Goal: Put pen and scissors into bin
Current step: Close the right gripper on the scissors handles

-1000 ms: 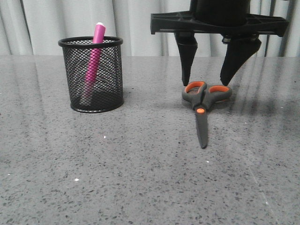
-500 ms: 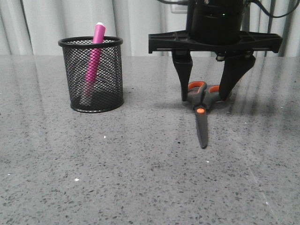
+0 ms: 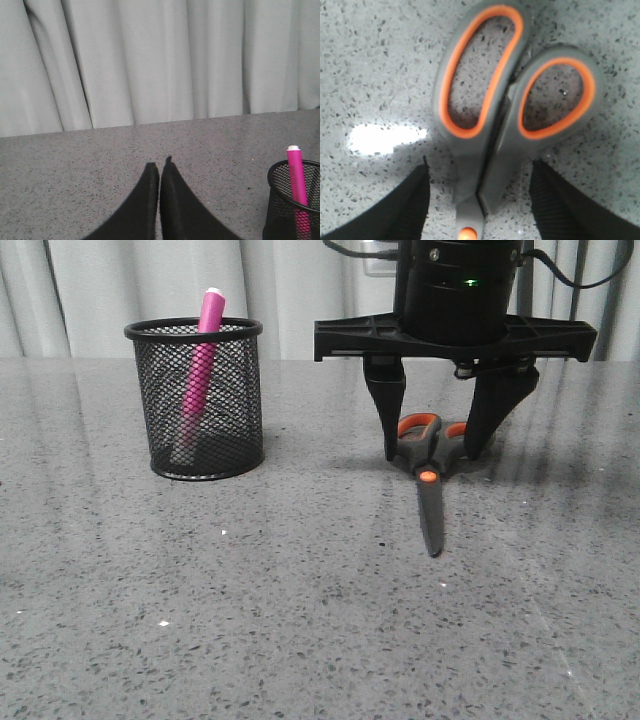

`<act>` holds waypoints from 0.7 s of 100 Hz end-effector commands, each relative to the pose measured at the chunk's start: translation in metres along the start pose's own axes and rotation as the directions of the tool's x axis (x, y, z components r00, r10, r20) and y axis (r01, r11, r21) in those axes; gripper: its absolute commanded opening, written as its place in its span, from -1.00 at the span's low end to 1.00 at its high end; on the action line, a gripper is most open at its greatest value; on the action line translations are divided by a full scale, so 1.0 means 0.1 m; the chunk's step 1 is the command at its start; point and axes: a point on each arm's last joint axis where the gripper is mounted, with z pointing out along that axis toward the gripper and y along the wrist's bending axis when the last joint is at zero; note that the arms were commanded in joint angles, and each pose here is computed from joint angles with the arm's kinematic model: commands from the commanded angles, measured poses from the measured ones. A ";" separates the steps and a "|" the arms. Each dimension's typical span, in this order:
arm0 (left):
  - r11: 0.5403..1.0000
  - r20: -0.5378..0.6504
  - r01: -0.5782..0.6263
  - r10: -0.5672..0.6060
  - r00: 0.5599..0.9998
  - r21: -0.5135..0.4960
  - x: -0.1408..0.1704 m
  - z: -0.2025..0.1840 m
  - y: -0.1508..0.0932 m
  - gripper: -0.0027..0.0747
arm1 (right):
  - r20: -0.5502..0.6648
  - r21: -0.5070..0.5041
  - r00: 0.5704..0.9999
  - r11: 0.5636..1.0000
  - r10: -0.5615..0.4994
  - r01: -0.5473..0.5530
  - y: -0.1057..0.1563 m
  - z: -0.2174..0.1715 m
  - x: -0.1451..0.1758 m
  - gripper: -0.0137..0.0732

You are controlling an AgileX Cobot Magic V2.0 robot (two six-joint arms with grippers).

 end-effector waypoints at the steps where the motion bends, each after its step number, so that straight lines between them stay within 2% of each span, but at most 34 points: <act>1: 1.000 0.031 0.010 -0.011 0.999 0.019 -0.10 -0.01 -0.01 -0.99 | 0.089 -0.029 0.996 1.000 0.002 0.001 0.00 -0.23 -0.07 0.22; 49: 1.000 0.031 0.010 -0.011 0.999 0.019 -0.10 -0.01 -0.01 -0.99 | 0.042 0.015 0.999 1.000 -0.010 0.009 0.02 -0.03 -0.07 0.20; 56: 1.000 0.031 0.010 -0.011 0.999 0.019 -0.10 -0.01 -0.01 -0.99 | 0.039 0.027 0.999 1.000 -0.016 0.015 0.01 0.00 -0.08 0.05; 70: 1.000 0.031 0.010 -0.011 0.999 0.019 -0.10 -0.01 -0.01 -0.99 | 0.041 0.048 0.999 0.999 -0.027 0.025 0.00 0.01 -0.08 -0.39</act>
